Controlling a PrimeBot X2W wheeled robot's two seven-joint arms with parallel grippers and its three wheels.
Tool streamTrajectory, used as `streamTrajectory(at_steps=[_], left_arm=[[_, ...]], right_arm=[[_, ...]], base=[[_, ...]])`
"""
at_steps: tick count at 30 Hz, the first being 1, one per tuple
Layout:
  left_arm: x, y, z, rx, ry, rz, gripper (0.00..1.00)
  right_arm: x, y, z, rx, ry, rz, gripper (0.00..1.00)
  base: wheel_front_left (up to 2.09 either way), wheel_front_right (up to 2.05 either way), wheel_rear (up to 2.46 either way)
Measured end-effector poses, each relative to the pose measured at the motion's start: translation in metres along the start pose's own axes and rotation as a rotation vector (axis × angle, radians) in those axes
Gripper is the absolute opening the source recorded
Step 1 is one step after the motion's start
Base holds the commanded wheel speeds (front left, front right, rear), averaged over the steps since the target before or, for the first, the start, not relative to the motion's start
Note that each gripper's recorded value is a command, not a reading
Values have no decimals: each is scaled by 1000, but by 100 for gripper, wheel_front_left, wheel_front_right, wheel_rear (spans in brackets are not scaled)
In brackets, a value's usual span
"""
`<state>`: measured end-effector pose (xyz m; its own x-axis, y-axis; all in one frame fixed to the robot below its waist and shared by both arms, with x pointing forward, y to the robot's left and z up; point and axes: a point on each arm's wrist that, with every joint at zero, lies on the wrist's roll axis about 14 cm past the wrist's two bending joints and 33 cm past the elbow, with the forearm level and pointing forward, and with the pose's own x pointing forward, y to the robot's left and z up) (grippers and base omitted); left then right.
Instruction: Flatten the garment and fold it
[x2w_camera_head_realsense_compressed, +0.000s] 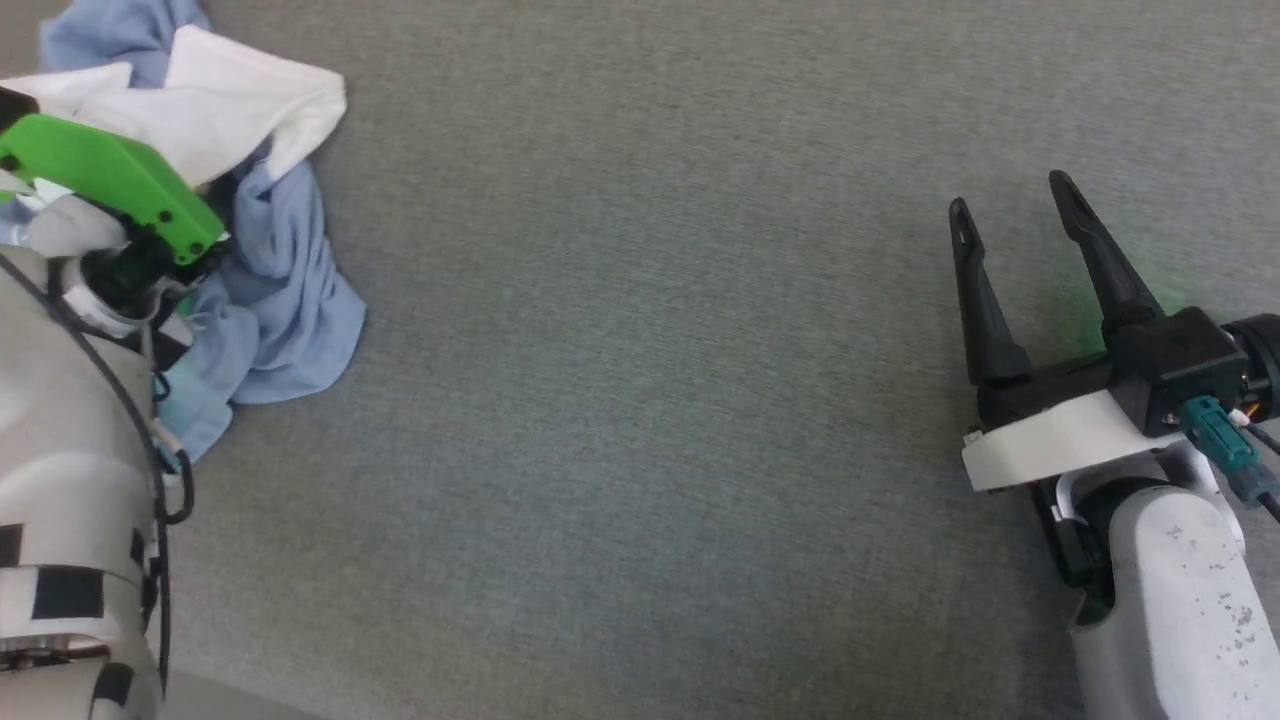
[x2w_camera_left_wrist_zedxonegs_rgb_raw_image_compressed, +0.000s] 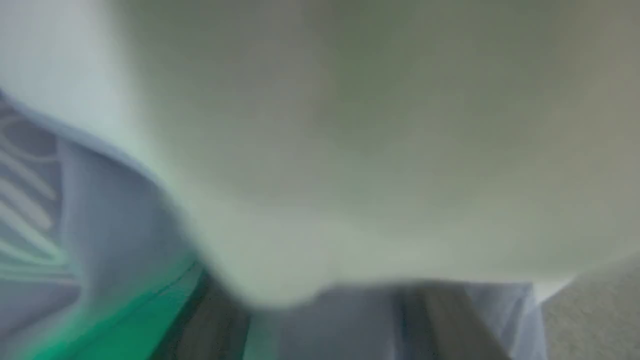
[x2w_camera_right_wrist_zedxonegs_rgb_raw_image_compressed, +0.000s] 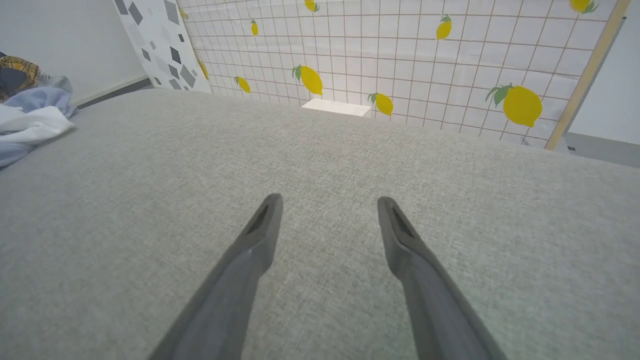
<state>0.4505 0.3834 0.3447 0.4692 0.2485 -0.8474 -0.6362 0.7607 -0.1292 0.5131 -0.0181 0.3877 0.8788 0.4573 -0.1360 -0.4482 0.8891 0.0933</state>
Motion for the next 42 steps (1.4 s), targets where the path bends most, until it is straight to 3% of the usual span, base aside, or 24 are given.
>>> streamTrajectory(at_steps=[3, 9, 18, 25, 30, 35, 38, 42], left_arm=[[-6, -4, 11, 20, -56, -18, 0], [-41, -14, 58, 122, -400, -31, 0], [-203, -74, 168, 250, -1072, -227, 0], [-314, -154, 170, 265, -1335, -532, 0], [-357, -235, 128, 254, -1314, -834, 0], [-374, -322, 43, 315, -1112, -1141, 0], [-350, -350, -19, 404, -893, -1211, 0], [-291, -358, -112, 579, -543, -1178, 0]], right_arm=[[-6, -4, 3, 16, -7, -14, 100], [-32, -11, 6, 39, 7, -53, 100], [-81, -17, 49, 58, -81, -118, 100], [-122, -31, 88, 17, -171, -193, 100], [-158, -54, 102, -3, -208, -290, 100], [-196, -77, 108, -13, -229, -396, 100], [-213, -86, 113, -18, -242, -440, 100], [-231, -92, 116, -24, -256, -482, 100]], base=[[0, 0, 0], [0, 0, 0], [0, 0, 0], [0, 0, 0], [0, 0, 0], [0, 0, 0], [0, 0, 0], [0, 0, 0]])
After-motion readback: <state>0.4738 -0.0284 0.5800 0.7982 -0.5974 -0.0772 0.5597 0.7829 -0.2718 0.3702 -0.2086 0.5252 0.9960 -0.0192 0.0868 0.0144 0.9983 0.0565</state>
